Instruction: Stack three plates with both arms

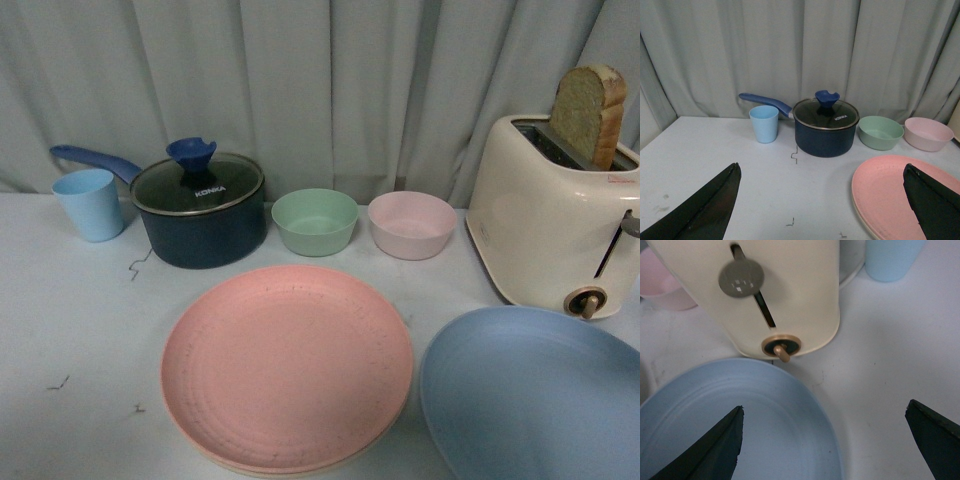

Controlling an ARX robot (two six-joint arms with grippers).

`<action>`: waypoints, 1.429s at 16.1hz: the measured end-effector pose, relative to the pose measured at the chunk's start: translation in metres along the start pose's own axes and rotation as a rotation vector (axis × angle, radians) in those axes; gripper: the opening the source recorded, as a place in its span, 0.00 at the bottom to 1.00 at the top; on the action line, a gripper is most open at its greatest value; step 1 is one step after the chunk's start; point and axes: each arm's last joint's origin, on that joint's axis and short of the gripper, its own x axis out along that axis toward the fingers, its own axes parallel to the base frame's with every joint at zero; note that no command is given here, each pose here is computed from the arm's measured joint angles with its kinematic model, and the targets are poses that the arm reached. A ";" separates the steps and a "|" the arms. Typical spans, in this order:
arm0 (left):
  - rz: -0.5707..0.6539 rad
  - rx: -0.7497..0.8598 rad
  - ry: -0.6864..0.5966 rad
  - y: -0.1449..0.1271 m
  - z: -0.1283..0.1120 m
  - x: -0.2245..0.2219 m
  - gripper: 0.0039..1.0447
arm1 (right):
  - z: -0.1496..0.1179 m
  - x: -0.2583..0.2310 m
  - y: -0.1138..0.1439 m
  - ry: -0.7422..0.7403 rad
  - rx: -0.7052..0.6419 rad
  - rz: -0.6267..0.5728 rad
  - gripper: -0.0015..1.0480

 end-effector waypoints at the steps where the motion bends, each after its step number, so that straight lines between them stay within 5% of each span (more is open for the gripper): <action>1: 0.000 0.000 0.000 0.000 0.000 0.000 0.94 | -0.007 0.007 0.001 0.035 0.002 -0.015 0.94; 11: 0.000 0.000 0.000 0.000 0.000 0.000 0.94 | -0.058 0.058 0.007 0.211 -0.002 -0.076 0.94; 19: 0.000 0.000 0.000 0.000 0.000 0.000 0.94 | -0.056 0.054 -0.003 0.185 0.012 -0.068 0.12; 23: 0.000 0.000 0.000 0.000 0.000 0.000 0.94 | -0.048 0.030 -0.009 0.137 0.034 -0.007 0.03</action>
